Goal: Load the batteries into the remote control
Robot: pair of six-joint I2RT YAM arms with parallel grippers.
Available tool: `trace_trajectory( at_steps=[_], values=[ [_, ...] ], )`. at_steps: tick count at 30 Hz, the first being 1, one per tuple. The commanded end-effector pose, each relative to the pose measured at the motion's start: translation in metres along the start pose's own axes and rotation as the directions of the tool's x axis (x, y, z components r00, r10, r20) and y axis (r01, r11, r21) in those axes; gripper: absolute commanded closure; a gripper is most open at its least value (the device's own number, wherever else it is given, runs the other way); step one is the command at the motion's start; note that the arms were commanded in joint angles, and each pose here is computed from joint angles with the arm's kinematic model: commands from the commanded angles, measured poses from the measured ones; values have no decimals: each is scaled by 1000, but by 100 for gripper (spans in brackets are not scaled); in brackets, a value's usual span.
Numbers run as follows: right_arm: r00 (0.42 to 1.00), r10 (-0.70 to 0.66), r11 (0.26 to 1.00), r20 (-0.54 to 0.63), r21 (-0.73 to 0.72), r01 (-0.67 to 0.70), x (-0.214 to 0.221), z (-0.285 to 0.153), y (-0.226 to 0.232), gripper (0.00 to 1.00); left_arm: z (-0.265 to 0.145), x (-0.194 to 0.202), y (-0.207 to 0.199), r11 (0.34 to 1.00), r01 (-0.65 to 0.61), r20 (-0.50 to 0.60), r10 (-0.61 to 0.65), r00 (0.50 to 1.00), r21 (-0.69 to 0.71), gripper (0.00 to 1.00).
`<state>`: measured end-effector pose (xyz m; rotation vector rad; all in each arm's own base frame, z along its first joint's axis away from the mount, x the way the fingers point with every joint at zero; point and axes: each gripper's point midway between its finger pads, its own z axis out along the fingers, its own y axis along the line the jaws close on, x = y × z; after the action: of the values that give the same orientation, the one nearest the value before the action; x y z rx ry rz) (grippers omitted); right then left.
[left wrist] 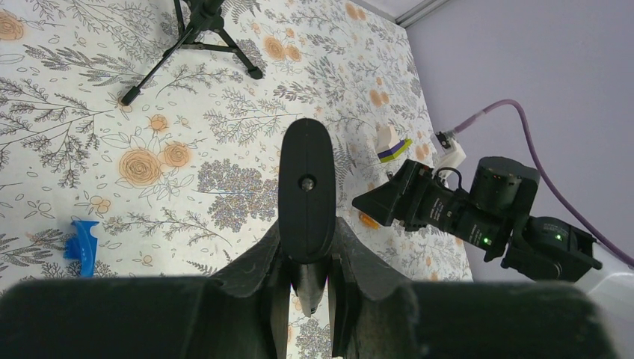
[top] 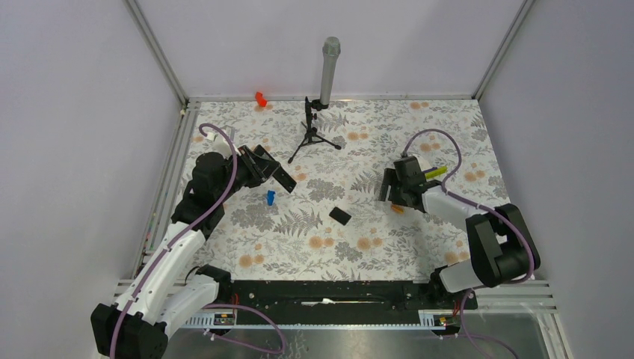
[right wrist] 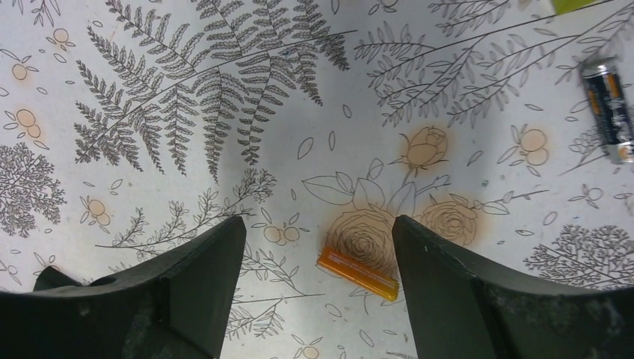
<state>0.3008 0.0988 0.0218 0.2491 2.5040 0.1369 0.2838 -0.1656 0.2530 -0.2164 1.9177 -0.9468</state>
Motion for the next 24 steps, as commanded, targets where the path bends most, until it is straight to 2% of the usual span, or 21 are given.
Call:
trace_trajectory(
  at_steps=[1,5,16,21,24],
  values=[
    [995,29,1000,-98,-9,-30,7,-1,8,24,-3,-25,-25,997,-30,67,25,997,72,100],
    [983,74,997,-167,-2,-76,24,-9,7,29,-5,-26,-25,997,-30,75,25,997,70,100],
    [959,168,985,-228,8,-170,42,-27,6,39,-4,-22,-22,998,-18,67,13,998,68,100],
    [967,149,989,-209,44,-143,41,-29,-2,32,-5,-22,-21,998,-16,71,12,997,67,100],
    [973,149,988,-175,56,-142,34,-31,-6,31,-4,-20,-20,998,-12,67,8,998,67,100]
  ],
)
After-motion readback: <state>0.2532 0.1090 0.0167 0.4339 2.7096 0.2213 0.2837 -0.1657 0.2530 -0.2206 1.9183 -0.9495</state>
